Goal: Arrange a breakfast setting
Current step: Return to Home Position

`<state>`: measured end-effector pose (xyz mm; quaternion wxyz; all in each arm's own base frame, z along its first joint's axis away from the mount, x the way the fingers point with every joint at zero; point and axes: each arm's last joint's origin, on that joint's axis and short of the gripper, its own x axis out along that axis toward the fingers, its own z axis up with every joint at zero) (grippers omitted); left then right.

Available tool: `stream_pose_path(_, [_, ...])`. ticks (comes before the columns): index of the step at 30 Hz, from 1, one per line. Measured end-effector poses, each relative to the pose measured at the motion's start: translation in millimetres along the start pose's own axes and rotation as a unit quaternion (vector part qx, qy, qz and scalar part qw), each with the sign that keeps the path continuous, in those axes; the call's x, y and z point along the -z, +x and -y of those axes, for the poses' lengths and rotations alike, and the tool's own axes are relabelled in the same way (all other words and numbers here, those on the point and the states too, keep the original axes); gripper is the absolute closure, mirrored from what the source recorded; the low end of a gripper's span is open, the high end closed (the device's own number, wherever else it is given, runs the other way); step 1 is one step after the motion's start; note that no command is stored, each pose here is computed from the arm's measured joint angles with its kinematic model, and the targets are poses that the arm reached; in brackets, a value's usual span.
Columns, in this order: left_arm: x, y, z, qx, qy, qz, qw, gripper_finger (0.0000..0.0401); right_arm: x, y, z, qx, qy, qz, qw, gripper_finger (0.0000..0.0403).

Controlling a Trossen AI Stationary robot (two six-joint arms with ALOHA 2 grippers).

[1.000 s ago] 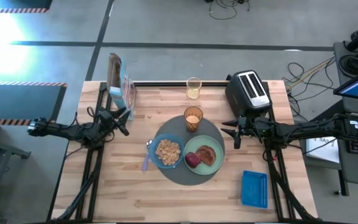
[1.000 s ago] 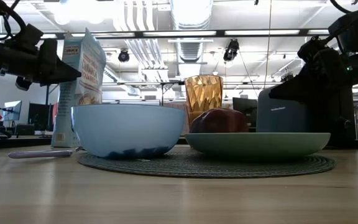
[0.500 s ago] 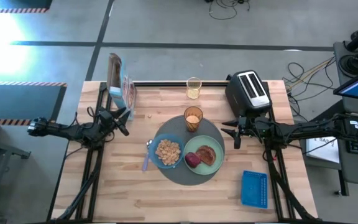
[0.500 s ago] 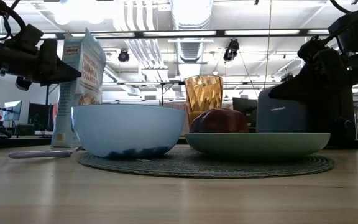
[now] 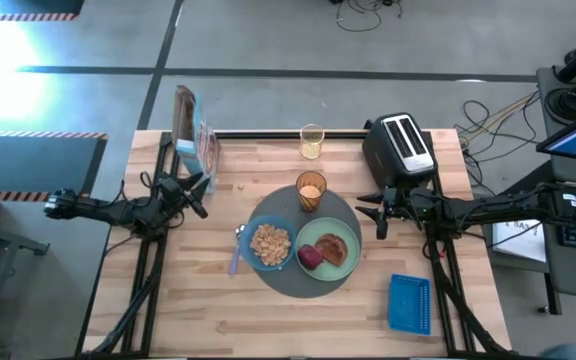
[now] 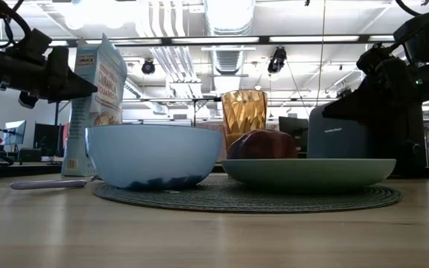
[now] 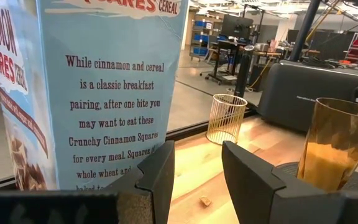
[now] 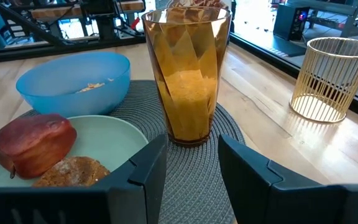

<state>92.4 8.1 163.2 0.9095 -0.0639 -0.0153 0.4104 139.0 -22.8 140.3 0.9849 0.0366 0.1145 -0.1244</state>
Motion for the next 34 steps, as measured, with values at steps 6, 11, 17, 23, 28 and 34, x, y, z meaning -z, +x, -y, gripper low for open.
stream_pose_path(6, [-3.9,-0.4,0.2,0.002,-0.003,0.002,1.0,0.0283,0.0,0.0,0.0,0.0,0.0,0.0,1.0,0.0268])
stream_pose_path(11, [-8.4,-0.8,0.3,0.002,-0.01,0.006,1.0,0.0283,0.0,0.0,0.0,0.0,0.0,0.0,1.0,0.0268])
stream_pose_path(17, [-8.5,-0.7,0.4,0.002,-0.01,0.006,1.0,0.0283,0.0,0.0,0.0,0.0,0.0,0.0,1.0,0.0268])
stream_pose_path(23, [-8.9,-0.7,0.3,0.002,-0.011,0.006,1.0,0.0283,-0.1,0.0,0.0,0.0,0.0,0.0,1.0,0.0268])
stream_pose_path(28, [-9.4,-0.8,0.3,0.002,-0.012,0.007,1.0,0.0283,-0.1,0.0,0.0,0.0,0.0,0.0,1.0,0.0268])
stream_pose_path(34, [-9.4,-0.8,0.3,0.002,-0.012,0.007,1.0,0.0283,-0.1,0.0,0.0,0.0,0.0,0.0,1.0,0.0268])
